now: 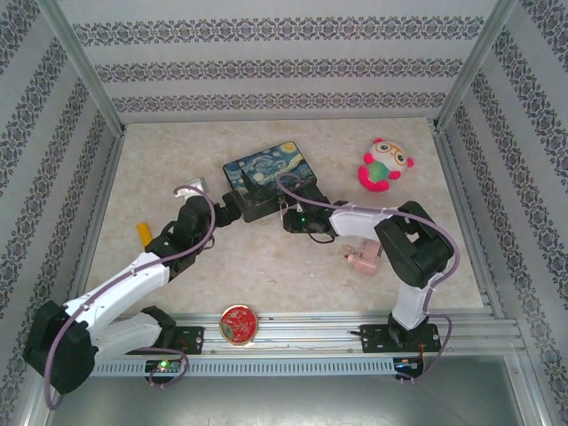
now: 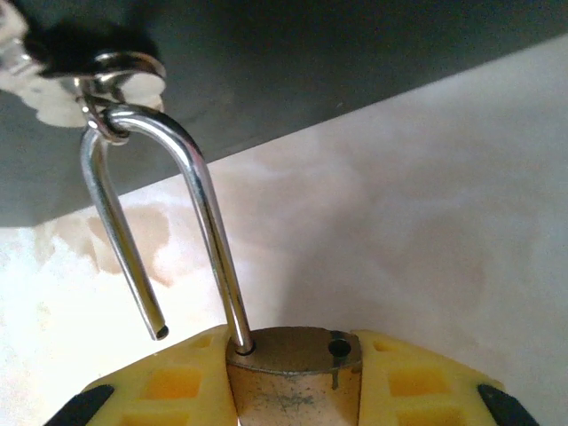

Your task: Unlock a padlock with a key

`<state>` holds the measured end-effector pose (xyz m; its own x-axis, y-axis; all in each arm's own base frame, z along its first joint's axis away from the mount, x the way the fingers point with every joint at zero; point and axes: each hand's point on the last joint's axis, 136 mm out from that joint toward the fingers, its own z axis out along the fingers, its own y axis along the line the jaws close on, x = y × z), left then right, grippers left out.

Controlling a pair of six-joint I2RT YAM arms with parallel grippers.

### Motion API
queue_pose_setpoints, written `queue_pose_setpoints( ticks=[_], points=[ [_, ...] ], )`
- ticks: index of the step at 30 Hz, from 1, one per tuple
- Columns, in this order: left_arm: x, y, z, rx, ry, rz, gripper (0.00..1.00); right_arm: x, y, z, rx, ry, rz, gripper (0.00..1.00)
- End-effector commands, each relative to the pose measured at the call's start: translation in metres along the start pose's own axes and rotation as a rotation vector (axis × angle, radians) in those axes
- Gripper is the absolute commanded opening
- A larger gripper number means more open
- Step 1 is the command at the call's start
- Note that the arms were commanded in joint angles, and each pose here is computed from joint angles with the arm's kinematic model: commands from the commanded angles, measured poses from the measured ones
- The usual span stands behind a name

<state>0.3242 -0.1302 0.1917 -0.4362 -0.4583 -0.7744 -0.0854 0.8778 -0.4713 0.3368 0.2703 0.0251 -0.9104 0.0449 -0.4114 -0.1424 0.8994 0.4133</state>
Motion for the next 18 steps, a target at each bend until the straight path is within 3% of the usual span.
queue_pose_setpoints(
  ticks=[1,11,18],
  points=[
    [-0.013,0.004,-0.010,-0.105,-0.080,0.087,0.99,0.019,0.003,-0.006,-0.037,0.024,0.108,0.00],
    [0.014,-0.014,0.037,-0.138,-0.014,0.211,0.99,0.020,0.010,-0.008,-0.106,0.006,0.193,0.00],
    [0.019,-0.020,0.067,-0.175,-0.006,0.224,0.99,0.015,0.013,-0.013,-0.134,-0.003,0.237,0.00]
  ],
)
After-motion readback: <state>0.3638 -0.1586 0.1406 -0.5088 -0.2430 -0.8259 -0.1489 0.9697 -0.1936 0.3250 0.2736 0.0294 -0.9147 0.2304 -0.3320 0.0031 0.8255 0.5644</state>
